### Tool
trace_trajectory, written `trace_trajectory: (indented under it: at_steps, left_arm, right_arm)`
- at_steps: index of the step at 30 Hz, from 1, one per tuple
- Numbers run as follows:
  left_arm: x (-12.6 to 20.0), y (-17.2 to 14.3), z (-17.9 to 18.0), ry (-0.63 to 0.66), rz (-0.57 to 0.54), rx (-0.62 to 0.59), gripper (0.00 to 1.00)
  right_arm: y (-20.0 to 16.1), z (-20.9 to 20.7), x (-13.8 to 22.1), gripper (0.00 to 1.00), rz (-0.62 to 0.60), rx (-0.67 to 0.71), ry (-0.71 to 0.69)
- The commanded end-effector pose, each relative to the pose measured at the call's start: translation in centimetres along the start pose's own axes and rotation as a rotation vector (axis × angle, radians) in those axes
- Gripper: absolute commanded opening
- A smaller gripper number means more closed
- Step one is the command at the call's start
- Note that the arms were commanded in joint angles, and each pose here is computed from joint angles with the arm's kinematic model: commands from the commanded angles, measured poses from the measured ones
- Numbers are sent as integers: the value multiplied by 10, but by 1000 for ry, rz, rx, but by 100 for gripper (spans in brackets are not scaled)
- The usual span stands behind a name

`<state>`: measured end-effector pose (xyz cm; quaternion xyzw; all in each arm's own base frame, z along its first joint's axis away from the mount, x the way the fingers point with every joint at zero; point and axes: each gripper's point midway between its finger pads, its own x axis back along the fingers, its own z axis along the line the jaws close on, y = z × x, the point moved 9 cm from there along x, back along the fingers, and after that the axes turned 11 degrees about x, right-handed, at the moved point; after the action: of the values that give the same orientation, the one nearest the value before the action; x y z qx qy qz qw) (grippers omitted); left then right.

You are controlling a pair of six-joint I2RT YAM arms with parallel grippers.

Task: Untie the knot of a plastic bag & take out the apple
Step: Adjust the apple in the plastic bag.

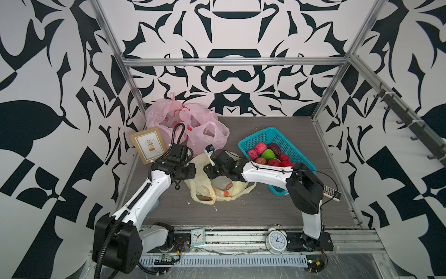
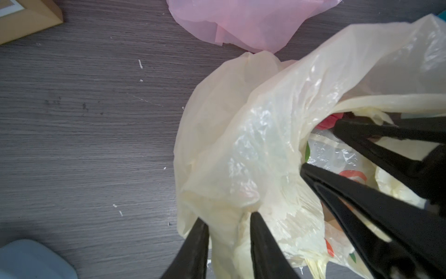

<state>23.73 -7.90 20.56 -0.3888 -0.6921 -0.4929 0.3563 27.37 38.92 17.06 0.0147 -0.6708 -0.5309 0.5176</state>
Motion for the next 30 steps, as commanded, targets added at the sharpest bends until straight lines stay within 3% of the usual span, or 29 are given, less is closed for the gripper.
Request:
trace_trajectory:
  at_steps: [1, 11, 18, 30]
  left_arm:
    - [4, -1, 1, -10, -1, 3, 33]
    - [4, -1, 0, -14, 1, 2, 33]
    - [4, 0, 0, -19, -2, 2, 33]
    - [3, 0, -1, -26, 0, 0, 33]
  right_arm:
    - [12, -6, 11, 54, -46, -18, -63]
    - [6, -10, -2, 54, 17, -5, -115]
    - [14, 2, -3, 55, -6, 11, -37]
    - [6, 16, -24, 58, 59, 20, 13]
